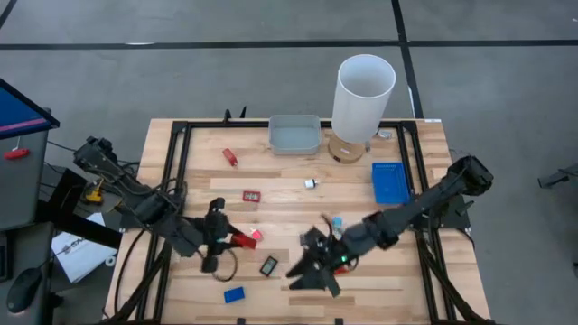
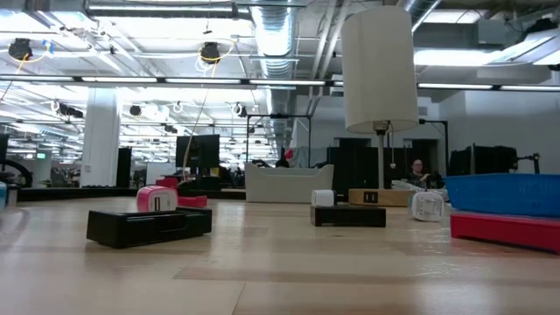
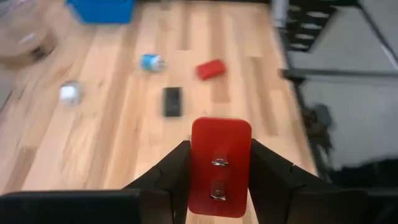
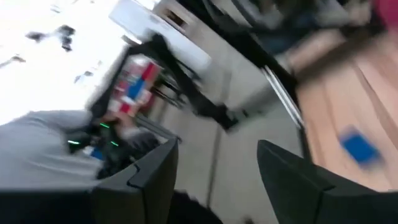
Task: Pick & Place Office items
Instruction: Put the bottom red charger adapter into the gray bin
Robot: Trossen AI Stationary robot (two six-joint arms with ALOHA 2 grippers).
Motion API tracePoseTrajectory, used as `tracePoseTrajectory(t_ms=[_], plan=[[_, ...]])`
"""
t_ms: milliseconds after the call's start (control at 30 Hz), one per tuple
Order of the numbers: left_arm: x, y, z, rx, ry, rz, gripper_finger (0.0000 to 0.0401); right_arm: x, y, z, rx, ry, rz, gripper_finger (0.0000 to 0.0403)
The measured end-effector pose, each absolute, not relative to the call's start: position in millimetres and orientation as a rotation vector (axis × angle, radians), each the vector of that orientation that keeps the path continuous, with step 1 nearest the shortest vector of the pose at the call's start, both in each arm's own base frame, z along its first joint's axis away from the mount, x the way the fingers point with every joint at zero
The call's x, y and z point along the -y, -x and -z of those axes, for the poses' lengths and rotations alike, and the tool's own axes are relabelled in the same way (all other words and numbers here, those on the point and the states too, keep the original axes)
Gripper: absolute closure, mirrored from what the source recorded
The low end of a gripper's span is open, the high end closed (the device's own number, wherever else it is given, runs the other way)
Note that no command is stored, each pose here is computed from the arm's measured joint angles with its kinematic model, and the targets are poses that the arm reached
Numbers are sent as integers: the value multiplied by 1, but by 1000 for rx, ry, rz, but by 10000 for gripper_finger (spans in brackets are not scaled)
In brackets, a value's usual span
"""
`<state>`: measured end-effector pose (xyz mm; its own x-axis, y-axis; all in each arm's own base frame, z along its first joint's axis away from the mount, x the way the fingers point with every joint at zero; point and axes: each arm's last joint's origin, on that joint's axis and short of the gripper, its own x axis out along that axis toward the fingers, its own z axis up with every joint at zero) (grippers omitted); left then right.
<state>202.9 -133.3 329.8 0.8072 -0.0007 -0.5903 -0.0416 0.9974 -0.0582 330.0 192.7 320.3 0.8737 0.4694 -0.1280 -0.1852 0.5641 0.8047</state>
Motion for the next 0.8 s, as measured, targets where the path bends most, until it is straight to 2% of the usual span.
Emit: tracePoseTrajectory(t_ms=[133,300,433,600,800], plan=[[106,-235,-327,-572,188,-189,282,-217,-311,-306,-477,-925,-297,206],[44,-276,-333,-435,358,-256,282,-241,-290,-302,-474,-960,-199,208],[-16,-294,-333,-371,454,-326,282,-253,-276,-299,-448,-984,-104,205],[-70,-312,-336,-417,439,-391,282,-267,-260,-298,-410,-1002,-53,205],[-101,-347,-356,-559,332,-484,283,-276,-245,-293,-448,-1030,-10,205]])
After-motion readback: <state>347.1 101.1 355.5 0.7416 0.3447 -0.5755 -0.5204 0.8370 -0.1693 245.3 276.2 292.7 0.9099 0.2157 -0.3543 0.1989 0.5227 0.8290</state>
